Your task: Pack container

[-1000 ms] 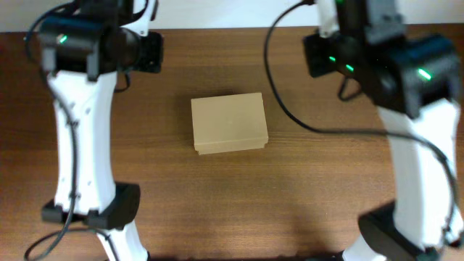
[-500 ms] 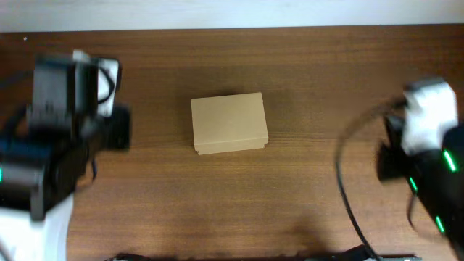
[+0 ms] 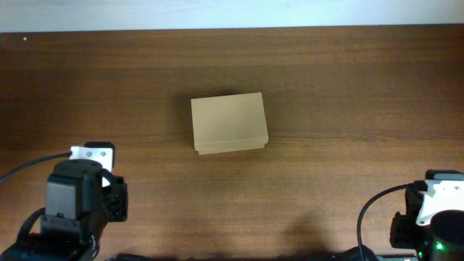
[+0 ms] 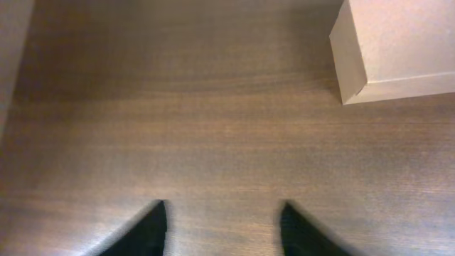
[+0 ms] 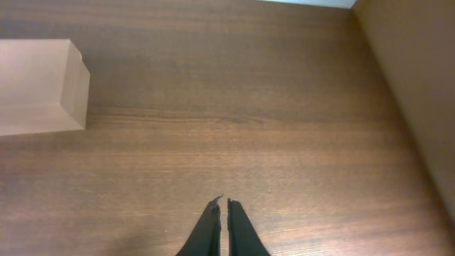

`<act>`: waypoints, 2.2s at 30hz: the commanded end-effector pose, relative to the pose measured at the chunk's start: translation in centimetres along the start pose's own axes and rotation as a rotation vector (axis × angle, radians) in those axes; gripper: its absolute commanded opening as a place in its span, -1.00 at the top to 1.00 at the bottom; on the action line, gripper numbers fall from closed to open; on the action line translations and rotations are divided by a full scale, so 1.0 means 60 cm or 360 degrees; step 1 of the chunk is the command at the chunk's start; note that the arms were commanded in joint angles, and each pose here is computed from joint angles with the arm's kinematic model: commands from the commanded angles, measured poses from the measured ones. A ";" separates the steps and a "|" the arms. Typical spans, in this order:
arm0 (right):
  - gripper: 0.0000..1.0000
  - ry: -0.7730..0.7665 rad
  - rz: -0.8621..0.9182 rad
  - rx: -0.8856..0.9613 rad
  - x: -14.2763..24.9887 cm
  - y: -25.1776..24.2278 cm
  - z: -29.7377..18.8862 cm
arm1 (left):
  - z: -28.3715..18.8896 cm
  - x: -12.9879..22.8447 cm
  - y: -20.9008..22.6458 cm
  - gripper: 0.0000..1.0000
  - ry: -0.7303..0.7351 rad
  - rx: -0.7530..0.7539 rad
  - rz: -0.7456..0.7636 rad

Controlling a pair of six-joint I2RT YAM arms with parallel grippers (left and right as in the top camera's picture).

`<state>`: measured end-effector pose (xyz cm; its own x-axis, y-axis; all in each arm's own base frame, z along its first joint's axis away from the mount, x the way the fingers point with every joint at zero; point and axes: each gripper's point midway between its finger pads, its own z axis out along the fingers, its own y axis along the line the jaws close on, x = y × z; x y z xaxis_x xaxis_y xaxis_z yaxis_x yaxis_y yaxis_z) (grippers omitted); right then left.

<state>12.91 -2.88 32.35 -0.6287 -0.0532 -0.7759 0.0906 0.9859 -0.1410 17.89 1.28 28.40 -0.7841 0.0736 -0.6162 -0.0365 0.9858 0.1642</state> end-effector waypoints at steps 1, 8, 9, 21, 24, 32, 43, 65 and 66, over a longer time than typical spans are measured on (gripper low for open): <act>0.29 -0.0014 0.0048 0.0007 0.002 -0.003 -0.001 | 0.005 0.002 0.005 -1.00 0.0008 -0.0029 -0.0017; -0.98 -0.0015 0.0048 0.0006 0.002 -0.003 -0.001 | 0.005 0.002 0.005 -0.99 0.0009 -0.0029 -0.0017; -0.98 -0.0015 0.0048 0.0006 0.002 -0.003 -0.001 | 0.005 0.002 0.005 -0.99 0.0010 -0.0029 -0.0017; -0.98 -0.0015 0.0048 0.0006 0.002 -0.003 -0.001 | 0.005 0.002 0.005 -0.99 0.0010 -0.0030 -0.0017; -0.98 -0.0015 0.0048 0.0006 0.002 -0.003 -0.001 | 0.005 0.002 0.005 -0.99 0.0010 -0.0030 -0.0017; -0.99 0.0000 0.0051 0.0020 0.006 -0.005 -0.002 | 0.005 0.002 0.005 -0.99 0.0009 -0.0029 -0.0017; -0.99 -0.0524 0.0501 0.0244 -0.099 -0.051 -0.002 | 0.005 0.002 0.005 -1.00 0.0010 -0.0030 -0.0017; -0.98 -0.0965 0.0650 0.0198 0.035 0.000 0.231 | 0.005 0.002 0.005 -0.99 0.0010 -0.0030 -0.0017; -0.98 -0.0948 0.0644 0.0200 0.042 0.002 0.238 | 0.005 0.002 0.005 -1.00 0.0010 -0.0029 -0.0017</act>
<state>22.30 -4.99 22.66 -0.0018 0.1914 -0.9815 0.3288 0.9270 0.1802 17.99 1.34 28.15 -0.7886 0.0692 -0.6110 -0.0420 0.9853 0.1658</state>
